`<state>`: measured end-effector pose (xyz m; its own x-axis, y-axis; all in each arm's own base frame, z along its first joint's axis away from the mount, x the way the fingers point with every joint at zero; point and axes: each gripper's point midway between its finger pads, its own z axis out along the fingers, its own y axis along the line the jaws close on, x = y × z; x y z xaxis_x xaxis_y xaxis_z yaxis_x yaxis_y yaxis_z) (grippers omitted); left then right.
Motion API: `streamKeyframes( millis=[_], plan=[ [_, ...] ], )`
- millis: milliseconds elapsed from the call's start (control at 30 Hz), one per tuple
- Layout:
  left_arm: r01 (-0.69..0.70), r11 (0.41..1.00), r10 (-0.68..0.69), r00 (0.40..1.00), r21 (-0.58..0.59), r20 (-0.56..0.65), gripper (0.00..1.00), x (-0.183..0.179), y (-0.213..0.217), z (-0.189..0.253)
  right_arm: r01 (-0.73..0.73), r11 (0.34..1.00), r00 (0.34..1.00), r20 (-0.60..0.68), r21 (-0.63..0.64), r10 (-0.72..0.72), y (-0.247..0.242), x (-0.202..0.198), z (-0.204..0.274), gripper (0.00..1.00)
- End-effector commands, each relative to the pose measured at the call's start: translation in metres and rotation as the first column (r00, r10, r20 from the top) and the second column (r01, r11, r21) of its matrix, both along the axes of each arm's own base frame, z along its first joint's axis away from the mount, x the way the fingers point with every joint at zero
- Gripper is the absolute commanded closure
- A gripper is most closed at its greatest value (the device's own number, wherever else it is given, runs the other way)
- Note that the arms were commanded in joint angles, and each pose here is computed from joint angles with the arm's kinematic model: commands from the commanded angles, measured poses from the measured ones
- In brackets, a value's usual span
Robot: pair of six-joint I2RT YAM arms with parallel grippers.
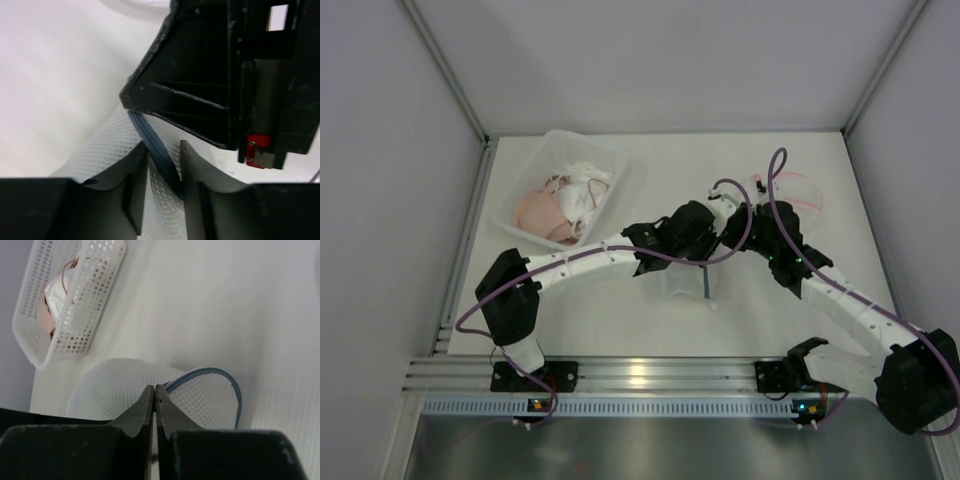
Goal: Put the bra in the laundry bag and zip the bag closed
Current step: Zip the zipper on the laundry bag.
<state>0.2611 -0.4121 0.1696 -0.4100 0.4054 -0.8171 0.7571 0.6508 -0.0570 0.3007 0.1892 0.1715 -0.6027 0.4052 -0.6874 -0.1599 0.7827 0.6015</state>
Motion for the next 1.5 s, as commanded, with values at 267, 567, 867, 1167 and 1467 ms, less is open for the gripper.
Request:
streamKeyframes(
  millis=[267,567,867,1167,1467],
  plan=[
    [-0.089,0.995,0.093,0.984,-0.032,0.149,1.0,0.017,0.019,0.038,0.075,0.997,0.996,0.057,0.002,-0.075,-0.014,0.005,0.025,1.0],
    [-0.099,0.946,0.198,0.93,-0.308,0.31,1.0,0.01,0.057,0.095,0.162,0.986,0.984,0.081,-0.048,-0.158,-0.034,0.008,0.027,1.0],
    [-0.102,0.931,0.191,0.954,-0.35,0.231,0.99,-0.012,0.076,0.057,0.177,0.983,0.983,0.049,-0.057,-0.174,-0.039,0.002,0.012,1.0],
    [-0.006,0.978,0.055,0.972,-0.211,0.229,0.3,-0.013,0.055,0.043,0.083,0.994,0.986,0.15,-0.068,-0.072,-0.028,0.002,0.031,1.0],
    [0.015,0.989,0.029,0.954,-0.144,0.299,0.02,0.02,0.016,0.059,0.08,0.996,0.986,0.147,-0.043,-0.073,-0.02,-0.009,0.029,1.0]
  ],
)
